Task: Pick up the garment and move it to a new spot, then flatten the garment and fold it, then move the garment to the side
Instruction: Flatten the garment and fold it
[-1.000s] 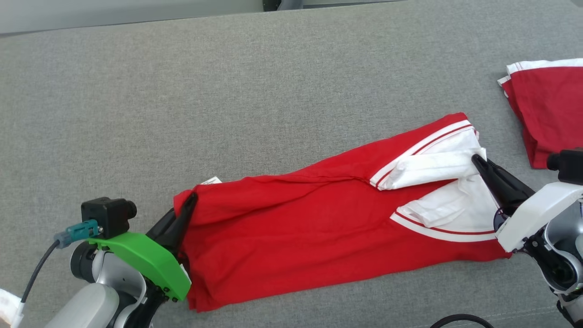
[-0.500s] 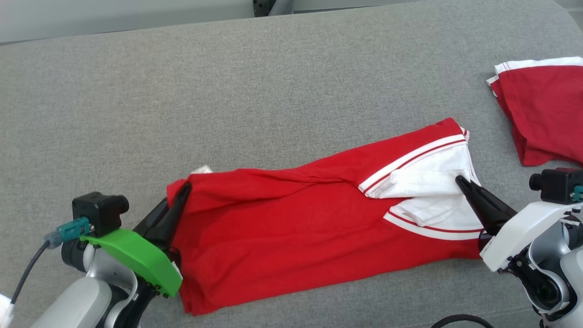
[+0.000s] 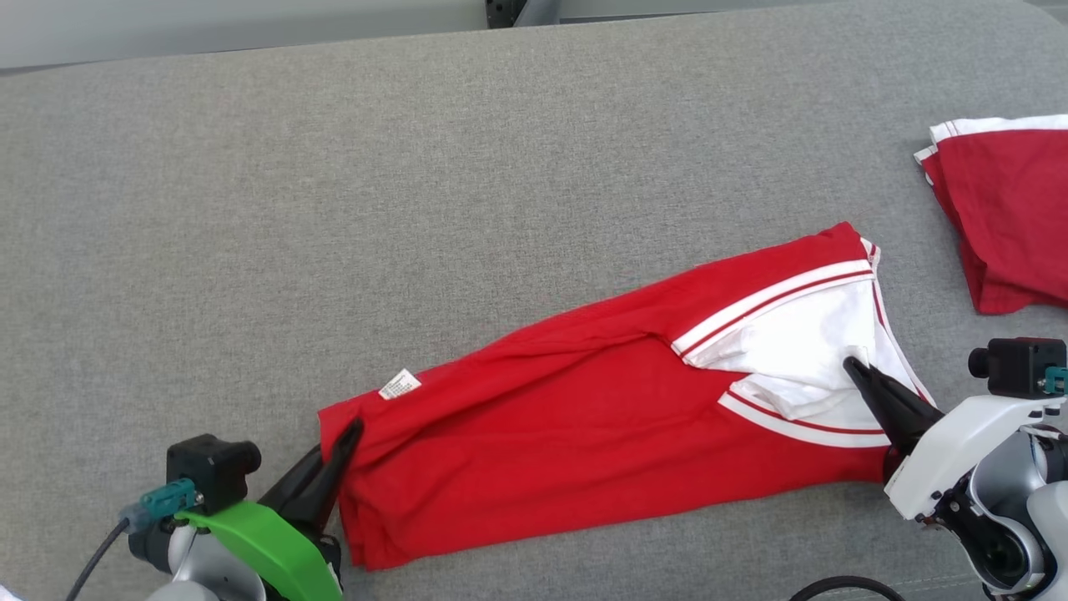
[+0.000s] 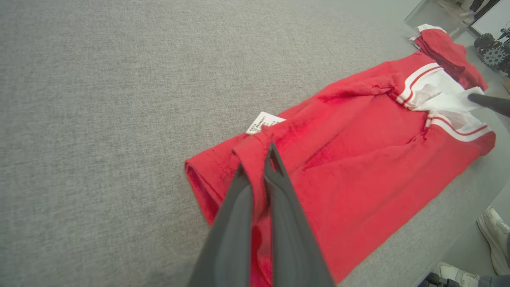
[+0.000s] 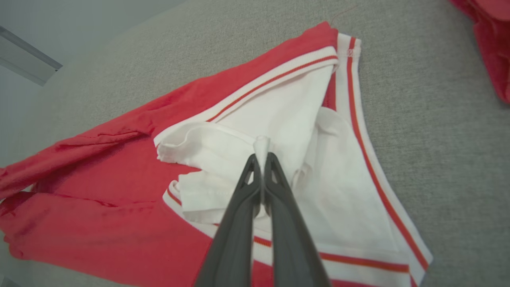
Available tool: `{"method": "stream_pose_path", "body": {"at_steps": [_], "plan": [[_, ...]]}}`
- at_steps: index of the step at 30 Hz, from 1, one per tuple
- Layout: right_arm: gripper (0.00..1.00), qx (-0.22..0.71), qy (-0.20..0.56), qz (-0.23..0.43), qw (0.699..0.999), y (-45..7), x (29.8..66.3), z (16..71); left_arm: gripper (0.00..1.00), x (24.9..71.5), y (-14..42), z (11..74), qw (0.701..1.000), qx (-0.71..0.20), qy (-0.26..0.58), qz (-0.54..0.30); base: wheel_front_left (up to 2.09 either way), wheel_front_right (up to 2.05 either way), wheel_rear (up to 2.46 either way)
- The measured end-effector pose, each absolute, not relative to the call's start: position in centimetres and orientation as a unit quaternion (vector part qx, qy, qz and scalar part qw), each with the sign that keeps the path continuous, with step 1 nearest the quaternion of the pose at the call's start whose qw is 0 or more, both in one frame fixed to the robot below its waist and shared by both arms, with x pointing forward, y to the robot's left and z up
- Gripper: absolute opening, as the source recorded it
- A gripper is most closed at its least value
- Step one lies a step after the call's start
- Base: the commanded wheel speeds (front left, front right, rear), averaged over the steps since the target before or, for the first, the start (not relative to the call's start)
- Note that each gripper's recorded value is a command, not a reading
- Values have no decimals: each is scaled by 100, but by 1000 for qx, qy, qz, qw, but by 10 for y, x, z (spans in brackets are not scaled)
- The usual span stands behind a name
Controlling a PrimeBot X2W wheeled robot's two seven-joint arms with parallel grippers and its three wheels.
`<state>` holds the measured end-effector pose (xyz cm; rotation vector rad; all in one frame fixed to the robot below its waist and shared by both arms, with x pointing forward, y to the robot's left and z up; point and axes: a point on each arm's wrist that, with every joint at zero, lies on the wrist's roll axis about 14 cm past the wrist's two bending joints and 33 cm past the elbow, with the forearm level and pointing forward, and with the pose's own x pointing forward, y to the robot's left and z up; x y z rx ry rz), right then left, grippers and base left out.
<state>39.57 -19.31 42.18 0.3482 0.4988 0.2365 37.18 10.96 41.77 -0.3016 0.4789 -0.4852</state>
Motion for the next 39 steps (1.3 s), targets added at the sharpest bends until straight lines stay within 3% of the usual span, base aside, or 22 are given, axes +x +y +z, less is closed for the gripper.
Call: {"method": "stream_pose_path", "body": {"at_steps": [6, 14, 25, 39], "plan": [[0, 175, 230, 112, 951, -197, 402, 430, 0, 363, 108, 412, 933, -150, 229, -232, 0, 0, 0], [0, 206, 176, 104, 957, -206, 416, 462, 0, 382, 104, 446, 945, -166, 156, -235, 0, 0, 0], [0, 214, 234, 84, 945, -211, 396, 431, 0, 356, 103, 409, 935, -153, 214, -238, 0, 0, 0], [0, 196, 181, 96, 959, -223, 422, 474, 0, 387, 116, 447, 949, -157, 141, -234, 0, 0, 0]]}}
